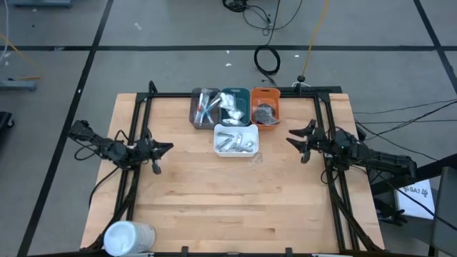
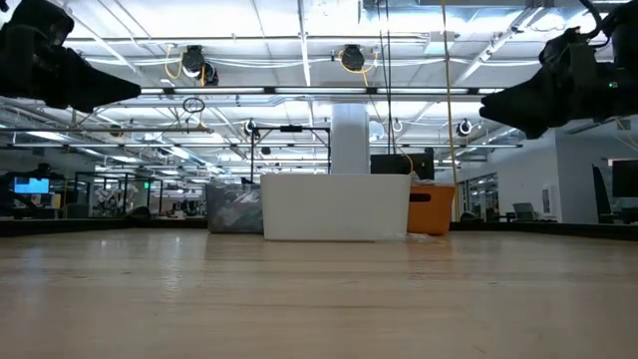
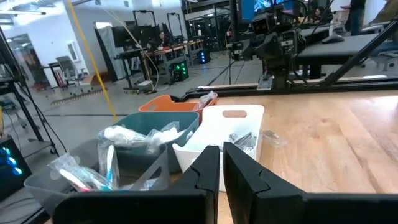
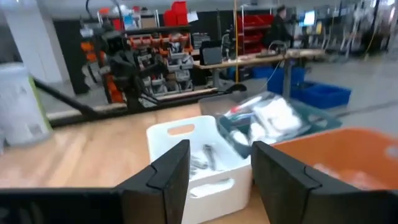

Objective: Pick & Place Travel size toiletries
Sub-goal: Return to Home Position

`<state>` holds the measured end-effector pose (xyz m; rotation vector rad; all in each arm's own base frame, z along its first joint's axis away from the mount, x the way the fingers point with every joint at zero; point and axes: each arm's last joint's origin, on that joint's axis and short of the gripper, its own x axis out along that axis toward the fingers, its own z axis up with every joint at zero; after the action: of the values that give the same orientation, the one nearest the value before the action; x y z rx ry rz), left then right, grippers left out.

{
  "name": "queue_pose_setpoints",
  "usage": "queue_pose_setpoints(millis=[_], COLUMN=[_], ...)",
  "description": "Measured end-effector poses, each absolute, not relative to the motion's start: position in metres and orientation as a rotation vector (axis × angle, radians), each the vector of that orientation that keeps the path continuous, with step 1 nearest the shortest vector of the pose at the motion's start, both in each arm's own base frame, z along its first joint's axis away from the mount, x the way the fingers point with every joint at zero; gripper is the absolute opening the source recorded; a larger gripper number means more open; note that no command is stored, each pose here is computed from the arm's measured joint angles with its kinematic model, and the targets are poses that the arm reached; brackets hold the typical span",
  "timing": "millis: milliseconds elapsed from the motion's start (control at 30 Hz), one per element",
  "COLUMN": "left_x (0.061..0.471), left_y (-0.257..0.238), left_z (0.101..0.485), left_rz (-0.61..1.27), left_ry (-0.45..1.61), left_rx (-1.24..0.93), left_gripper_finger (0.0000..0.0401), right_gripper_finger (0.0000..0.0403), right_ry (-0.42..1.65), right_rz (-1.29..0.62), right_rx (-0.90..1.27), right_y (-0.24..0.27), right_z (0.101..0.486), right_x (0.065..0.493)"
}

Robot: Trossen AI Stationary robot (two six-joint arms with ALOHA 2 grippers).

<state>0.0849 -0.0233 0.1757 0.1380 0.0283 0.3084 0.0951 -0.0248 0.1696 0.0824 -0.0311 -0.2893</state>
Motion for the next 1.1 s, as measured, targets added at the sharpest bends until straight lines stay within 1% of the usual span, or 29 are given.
queue_pose_setpoints(millis=[100, 167, 1100], left_x=[0.0849, 0.0849, 0.0849], left_y=[-0.0233, -0.0233, -0.0233], left_z=[0.1757, 0.1757, 0.1758], left_rz=[0.308, 0.309, 0.309], left_ry=[0.028, 0.027, 0.027], left_rx=[0.137, 0.13, 0.131], left_gripper_finger=[0.0024, 0.0024, 0.0024], right_gripper_finger=[0.0162, 0.0164, 0.0165], right_ry=[-0.052, -0.061, -0.071], right_rz=[-0.289, -0.288, -0.287], right_rx=[0.18, 0.198, 0.185], right_y=[-0.0249, -0.025, -0.025], right_z=[0.1702, 0.1709, 0.1719], right_x=[0.0953, 0.0953, 0.0953])
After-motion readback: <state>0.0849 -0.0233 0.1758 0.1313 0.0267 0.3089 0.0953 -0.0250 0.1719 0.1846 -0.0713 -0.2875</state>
